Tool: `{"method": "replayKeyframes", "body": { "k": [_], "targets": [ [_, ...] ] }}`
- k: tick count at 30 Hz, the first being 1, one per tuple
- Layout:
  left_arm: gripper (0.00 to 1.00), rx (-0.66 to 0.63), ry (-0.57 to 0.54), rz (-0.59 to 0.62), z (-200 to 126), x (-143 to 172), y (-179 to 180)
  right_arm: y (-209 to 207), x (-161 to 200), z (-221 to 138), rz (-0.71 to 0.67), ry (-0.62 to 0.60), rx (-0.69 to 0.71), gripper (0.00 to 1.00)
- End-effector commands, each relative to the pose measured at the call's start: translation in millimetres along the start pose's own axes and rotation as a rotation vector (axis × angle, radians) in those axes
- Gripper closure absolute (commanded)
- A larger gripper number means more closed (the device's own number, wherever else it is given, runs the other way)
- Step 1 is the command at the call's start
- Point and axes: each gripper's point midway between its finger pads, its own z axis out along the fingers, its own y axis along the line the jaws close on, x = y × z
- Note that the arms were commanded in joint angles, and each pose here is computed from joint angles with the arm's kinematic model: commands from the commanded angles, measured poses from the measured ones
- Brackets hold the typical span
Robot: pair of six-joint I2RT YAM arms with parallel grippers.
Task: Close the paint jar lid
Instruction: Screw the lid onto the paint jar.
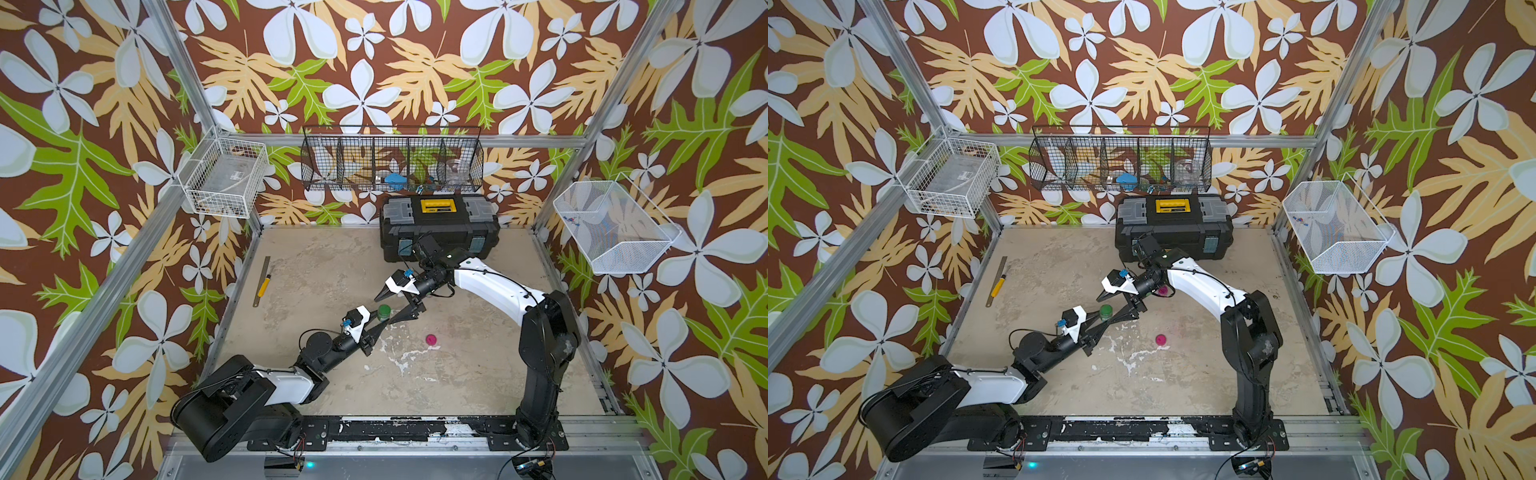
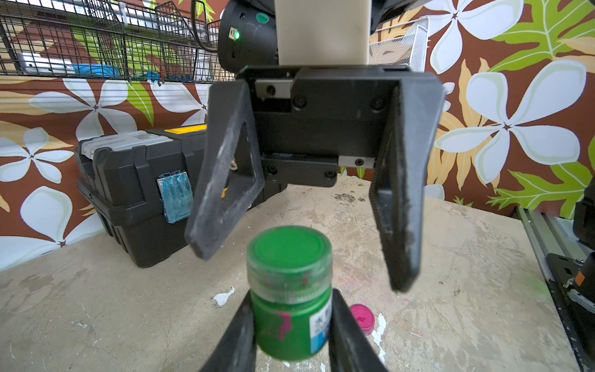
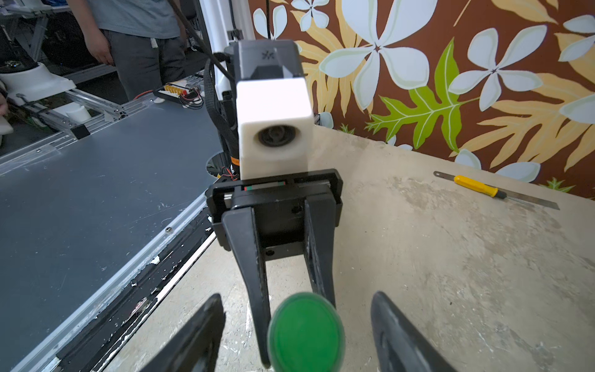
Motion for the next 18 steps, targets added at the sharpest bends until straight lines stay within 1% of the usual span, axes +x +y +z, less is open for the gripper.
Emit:
{"method": "replayKeyframes", "body": {
  "k": [1,13,18],
  "targets": [
    [0.88,-0.001,-0.027,0.011,0.1,-7.1,0.1,4.5,2.9,0.7,0.020,0.005,-0.021,0.29],
    [0.88,-0.003,-0.026,0.012,0.2,-6.5,0.4,-3.4,5.0,2.0,0.053,0.011,-0.010,0.48],
    [0.88,-0.003,-0.028,0.013,0.2,-7.3,0.4,-5.0,2.8,0.9,0.077,0.013,0.007,0.58]
  ]
}}
